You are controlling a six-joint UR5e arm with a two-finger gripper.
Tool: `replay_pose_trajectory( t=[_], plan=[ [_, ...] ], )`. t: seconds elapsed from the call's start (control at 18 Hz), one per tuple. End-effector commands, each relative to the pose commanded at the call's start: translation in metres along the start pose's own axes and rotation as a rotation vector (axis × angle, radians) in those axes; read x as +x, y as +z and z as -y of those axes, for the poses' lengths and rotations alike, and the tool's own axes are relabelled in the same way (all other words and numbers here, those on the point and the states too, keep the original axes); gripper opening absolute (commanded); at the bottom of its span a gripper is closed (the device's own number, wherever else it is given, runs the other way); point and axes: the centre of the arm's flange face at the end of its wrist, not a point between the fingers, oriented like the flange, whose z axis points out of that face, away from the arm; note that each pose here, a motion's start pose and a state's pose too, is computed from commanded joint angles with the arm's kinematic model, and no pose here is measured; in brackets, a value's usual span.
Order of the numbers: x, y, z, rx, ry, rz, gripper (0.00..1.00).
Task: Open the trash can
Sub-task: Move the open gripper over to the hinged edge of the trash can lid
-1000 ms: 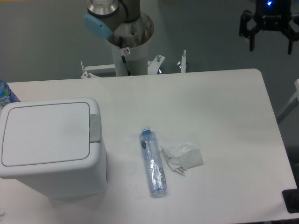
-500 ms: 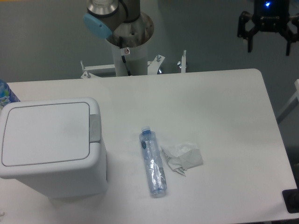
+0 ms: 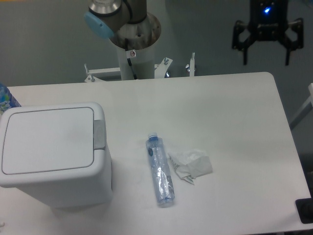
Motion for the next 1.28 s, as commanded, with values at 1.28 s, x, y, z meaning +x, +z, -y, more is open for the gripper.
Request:
replay_pose_trajectory(
  t=[1.28],
  plan=[
    [0.173,0.046,0.118,0.096,-0.415,-0.44,1.0]
  ],
)
